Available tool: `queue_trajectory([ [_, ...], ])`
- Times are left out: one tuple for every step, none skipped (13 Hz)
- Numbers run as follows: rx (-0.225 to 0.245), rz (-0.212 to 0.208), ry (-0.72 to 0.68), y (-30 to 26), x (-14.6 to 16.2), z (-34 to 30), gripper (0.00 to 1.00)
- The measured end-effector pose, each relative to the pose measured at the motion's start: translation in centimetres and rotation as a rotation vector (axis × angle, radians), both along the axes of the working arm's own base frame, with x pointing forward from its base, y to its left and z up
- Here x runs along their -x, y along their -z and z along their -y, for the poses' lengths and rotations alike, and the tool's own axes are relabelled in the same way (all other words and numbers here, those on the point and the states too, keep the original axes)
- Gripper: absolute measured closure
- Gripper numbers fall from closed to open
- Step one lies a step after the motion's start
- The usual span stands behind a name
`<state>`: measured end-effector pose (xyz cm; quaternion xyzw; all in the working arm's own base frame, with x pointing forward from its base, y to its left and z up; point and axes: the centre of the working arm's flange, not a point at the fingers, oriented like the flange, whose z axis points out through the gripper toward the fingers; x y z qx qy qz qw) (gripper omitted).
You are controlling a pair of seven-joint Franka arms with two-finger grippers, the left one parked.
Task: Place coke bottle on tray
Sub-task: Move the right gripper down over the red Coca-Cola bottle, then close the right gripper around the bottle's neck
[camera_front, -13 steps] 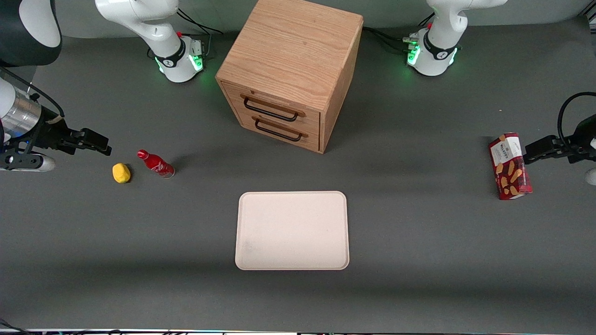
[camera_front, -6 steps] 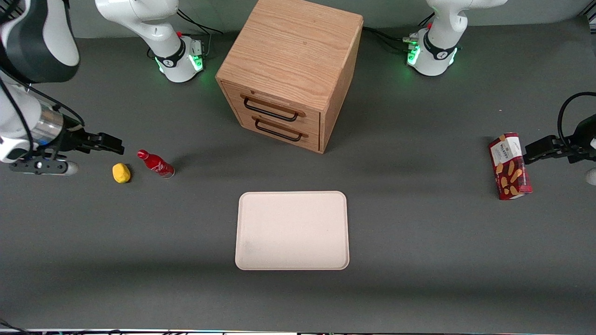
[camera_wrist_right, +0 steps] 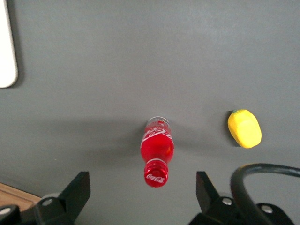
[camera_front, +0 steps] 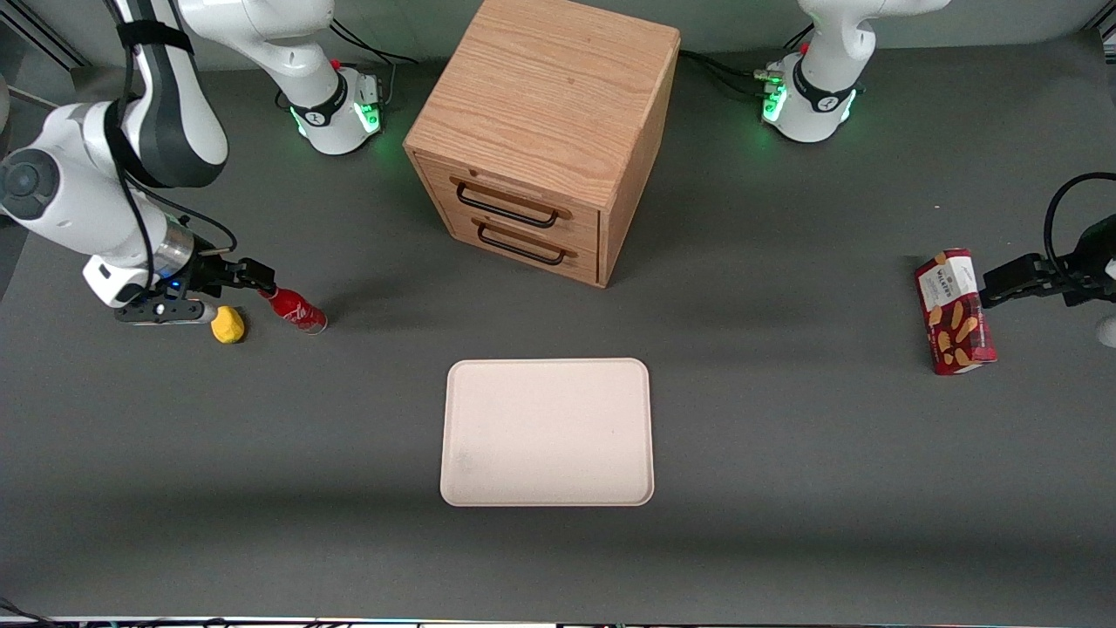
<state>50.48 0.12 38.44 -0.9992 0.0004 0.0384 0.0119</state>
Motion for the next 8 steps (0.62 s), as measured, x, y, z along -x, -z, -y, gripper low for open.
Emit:
queue_trajectory([
  [0.000,0.004,-0.006,1.2,0.5,0.1,0.00],
  [0.001,0.010,-0.008,2.3,1.0,0.0,0.00],
  [0.001,0.013,-0.009,3.5,1.5,0.0,0.00],
  [0.001,0.014,-0.014,4.4,2.0,0.0,0.00],
  [0.001,0.015,-0.024,5.2,2.4,0.0,0.00],
  [0.001,0.016,-0.032,5.8,2.6,0.0,0.00],
  [0.001,0.014,-0.036,6.3,2.7,0.0,0.00],
  [0.002,0.014,-0.037,6.5,2.7,0.0,0.03],
])
